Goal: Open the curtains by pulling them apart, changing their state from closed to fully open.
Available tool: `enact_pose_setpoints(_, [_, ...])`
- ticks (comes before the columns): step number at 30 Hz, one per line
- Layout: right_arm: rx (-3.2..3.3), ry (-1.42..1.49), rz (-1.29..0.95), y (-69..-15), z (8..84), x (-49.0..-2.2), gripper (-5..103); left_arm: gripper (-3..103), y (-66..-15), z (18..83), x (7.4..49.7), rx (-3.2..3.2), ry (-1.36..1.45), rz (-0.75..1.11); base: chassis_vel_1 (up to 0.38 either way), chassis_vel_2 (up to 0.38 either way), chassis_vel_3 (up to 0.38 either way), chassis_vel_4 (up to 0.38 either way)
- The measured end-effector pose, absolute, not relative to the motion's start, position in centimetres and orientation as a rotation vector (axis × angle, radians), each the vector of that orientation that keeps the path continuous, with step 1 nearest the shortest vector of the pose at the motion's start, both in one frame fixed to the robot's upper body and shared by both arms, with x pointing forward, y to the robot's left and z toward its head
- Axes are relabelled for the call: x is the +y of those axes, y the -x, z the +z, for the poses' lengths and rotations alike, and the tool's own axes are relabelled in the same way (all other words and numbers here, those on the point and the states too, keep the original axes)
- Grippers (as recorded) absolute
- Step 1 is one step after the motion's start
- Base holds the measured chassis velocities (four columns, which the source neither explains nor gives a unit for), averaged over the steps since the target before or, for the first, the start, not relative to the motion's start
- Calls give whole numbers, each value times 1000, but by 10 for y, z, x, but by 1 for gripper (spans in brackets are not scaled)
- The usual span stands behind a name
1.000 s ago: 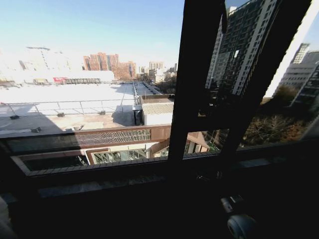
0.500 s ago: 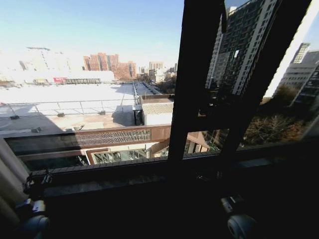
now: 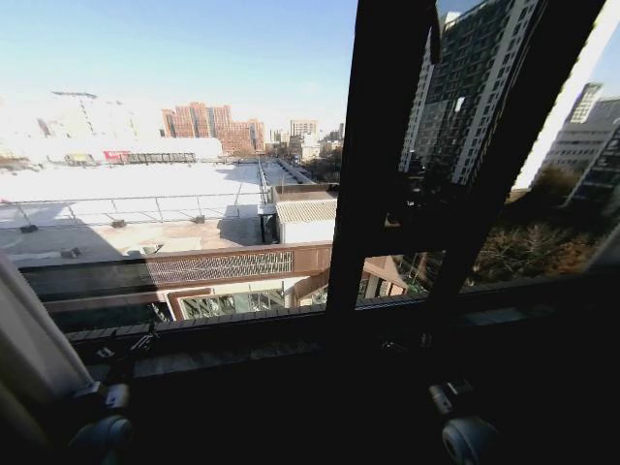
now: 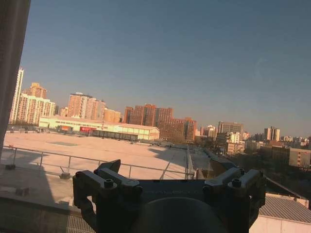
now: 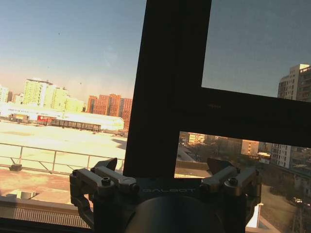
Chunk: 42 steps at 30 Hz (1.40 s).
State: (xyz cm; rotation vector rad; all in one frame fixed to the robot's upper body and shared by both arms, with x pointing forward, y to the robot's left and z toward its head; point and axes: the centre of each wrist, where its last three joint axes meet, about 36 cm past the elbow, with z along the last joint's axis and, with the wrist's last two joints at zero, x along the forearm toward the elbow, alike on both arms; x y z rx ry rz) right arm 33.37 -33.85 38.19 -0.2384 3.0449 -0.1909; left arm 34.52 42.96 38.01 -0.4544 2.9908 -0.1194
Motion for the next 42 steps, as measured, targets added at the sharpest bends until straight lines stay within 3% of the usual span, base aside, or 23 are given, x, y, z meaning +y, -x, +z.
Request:
enact_pose_setpoints(29, [3045,238,-191,-334,382,-339,100,100,-342,374,436,2997,400,-68,0,0,0,0])
enact_pose_setpoints(42, [3045,238,-191,-334,382,-339,100,100,-342,374,436,2997,402,-68,-137,-147,149,150])
